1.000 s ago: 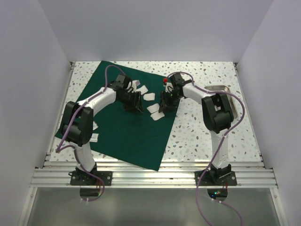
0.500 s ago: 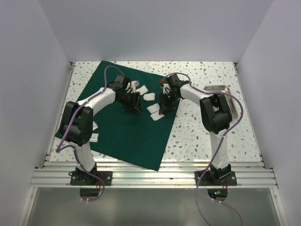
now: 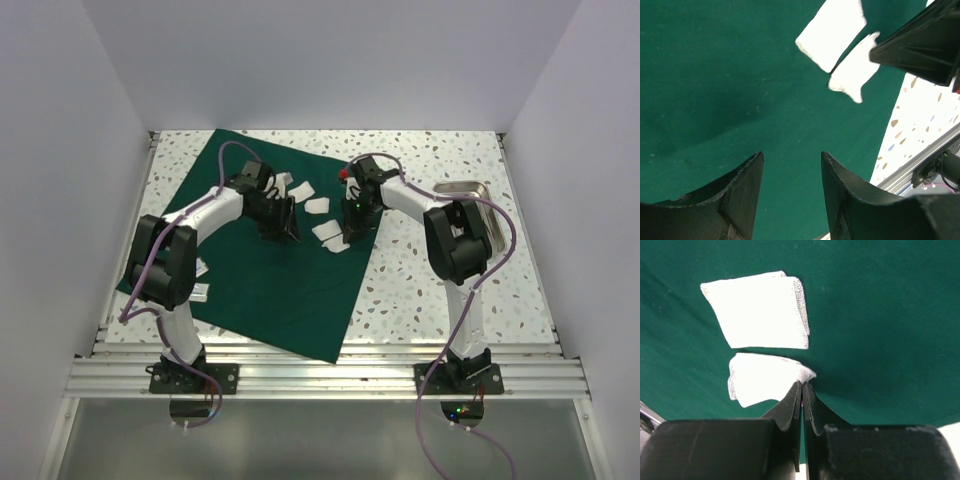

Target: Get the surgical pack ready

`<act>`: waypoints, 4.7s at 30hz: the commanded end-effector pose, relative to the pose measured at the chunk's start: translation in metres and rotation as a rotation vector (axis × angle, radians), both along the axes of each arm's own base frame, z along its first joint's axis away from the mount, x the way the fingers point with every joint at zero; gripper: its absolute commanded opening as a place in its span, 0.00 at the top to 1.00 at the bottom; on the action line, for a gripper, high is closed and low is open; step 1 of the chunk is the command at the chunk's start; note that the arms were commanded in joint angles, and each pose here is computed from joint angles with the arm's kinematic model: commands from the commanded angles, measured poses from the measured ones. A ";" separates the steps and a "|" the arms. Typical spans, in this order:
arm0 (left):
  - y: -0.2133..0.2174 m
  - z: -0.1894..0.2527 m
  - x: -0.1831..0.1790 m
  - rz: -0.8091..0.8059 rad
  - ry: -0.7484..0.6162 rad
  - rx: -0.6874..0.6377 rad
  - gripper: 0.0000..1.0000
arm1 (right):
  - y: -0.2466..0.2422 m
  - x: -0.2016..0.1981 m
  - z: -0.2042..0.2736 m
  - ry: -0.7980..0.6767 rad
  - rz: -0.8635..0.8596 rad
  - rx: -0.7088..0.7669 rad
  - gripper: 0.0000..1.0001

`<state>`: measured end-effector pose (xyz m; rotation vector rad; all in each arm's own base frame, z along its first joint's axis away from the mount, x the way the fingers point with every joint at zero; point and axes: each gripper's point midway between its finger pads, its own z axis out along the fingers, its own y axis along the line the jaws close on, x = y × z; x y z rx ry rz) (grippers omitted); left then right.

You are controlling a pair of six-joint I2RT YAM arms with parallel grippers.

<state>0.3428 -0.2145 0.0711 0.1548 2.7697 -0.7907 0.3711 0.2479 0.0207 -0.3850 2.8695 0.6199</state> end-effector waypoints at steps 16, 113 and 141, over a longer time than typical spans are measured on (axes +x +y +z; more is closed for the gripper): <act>0.003 0.010 0.000 -0.008 -0.033 -0.050 0.46 | -0.001 0.010 0.044 -0.063 -0.008 -0.007 0.49; 0.004 0.008 -0.023 -0.026 -0.024 -0.098 0.46 | 0.065 0.078 0.106 0.155 -0.765 0.695 1.00; 0.006 0.001 -0.028 -0.027 -0.009 -0.100 0.46 | 0.023 0.024 0.018 0.219 -0.794 0.442 1.00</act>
